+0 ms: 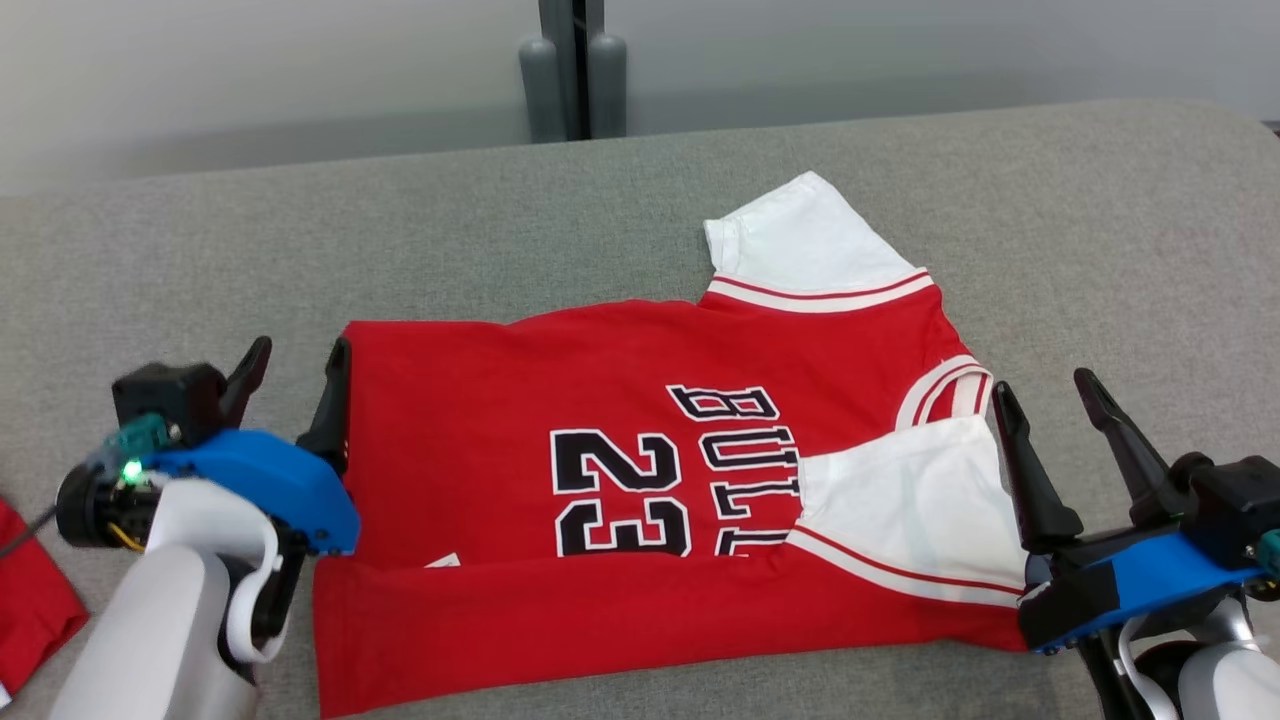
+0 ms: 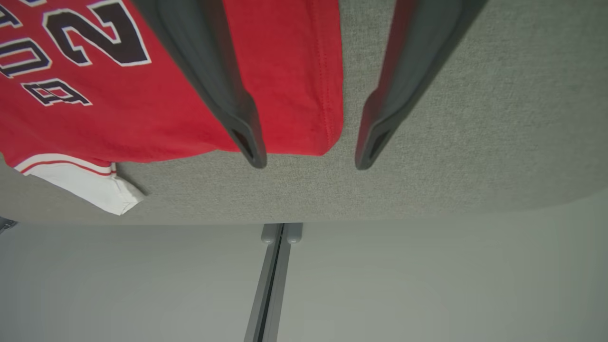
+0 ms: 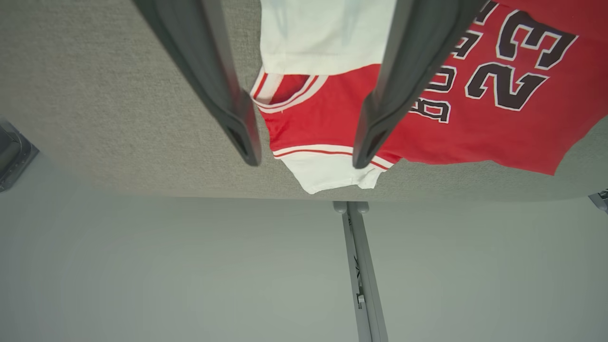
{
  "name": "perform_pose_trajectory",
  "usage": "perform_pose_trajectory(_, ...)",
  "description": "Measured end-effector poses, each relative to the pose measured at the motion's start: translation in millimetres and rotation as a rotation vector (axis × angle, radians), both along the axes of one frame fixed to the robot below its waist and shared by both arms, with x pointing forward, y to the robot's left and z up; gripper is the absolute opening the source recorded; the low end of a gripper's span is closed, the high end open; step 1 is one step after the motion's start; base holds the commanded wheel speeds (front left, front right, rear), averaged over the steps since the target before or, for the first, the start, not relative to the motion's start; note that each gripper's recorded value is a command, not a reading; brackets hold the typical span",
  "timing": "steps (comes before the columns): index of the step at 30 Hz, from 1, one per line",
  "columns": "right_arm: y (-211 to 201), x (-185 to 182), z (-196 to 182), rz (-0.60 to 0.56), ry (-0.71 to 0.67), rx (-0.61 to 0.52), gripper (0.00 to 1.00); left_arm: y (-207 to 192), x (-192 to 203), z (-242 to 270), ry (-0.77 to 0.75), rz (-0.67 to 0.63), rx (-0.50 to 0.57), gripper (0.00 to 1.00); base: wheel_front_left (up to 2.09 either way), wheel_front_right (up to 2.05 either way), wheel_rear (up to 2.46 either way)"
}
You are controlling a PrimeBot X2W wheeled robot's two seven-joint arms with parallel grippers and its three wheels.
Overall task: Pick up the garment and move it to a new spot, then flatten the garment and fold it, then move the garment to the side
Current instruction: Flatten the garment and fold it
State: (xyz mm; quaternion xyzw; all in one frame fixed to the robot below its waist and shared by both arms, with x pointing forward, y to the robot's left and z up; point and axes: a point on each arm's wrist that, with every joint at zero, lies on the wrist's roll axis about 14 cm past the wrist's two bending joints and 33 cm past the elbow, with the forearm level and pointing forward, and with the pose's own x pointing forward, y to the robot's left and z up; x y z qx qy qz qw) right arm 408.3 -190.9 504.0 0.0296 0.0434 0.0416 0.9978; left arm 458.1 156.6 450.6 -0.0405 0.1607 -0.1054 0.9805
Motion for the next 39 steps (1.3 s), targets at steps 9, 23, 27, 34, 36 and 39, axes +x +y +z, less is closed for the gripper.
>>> perform_pose_trajectory(9, -4.2, 10.2, -25.2, -0.016, 0.055, 0.017, 1.0, -1.1, 37.5, -68.7, 0.291, -0.047, 0.017, 1.0, 0.0, 0.0, 0.0)
perform_pose_trajectory(23, -16.9, 18.7, -42.8, -0.049, 0.083, 0.036, 1.0, -2.2, 44.6, -106.3, 0.421, -0.049, 0.04, 0.0, 0.0, 0.0, 0.0)
perform_pose_trajectory(27, -19.3, 32.7, -40.5, -0.043, 0.062, 0.046, 1.0, -0.8, 46.5, -102.7, 0.389, -0.039, 0.031, 0.0, 0.0, 0.0, 0.0)
perform_pose_trajectory(34, -23.8, 85.9, -45.4, -0.007, 0.085, 0.031, 1.0, -5.2, 55.9, -94.8, 0.337, -0.054, 0.036, 0.0, 0.0, 0.0, 0.0)
perform_pose_trajectory(36, -21.1, 104.6, -53.0, 0.011, 0.121, 0.027, 1.0, -8.2, 60.2, -92.7, 0.319, -0.063, 0.034, 0.0, 0.0, 0.0, 0.0)
perform_pose_trajectory(39, -12.0, 134.5, -62.5, 0.048, 0.166, 0.011, 1.0, -11.9, 67.0, -93.0, 0.303, -0.074, 0.031, 0.0, 0.0, 0.0, 0.0)
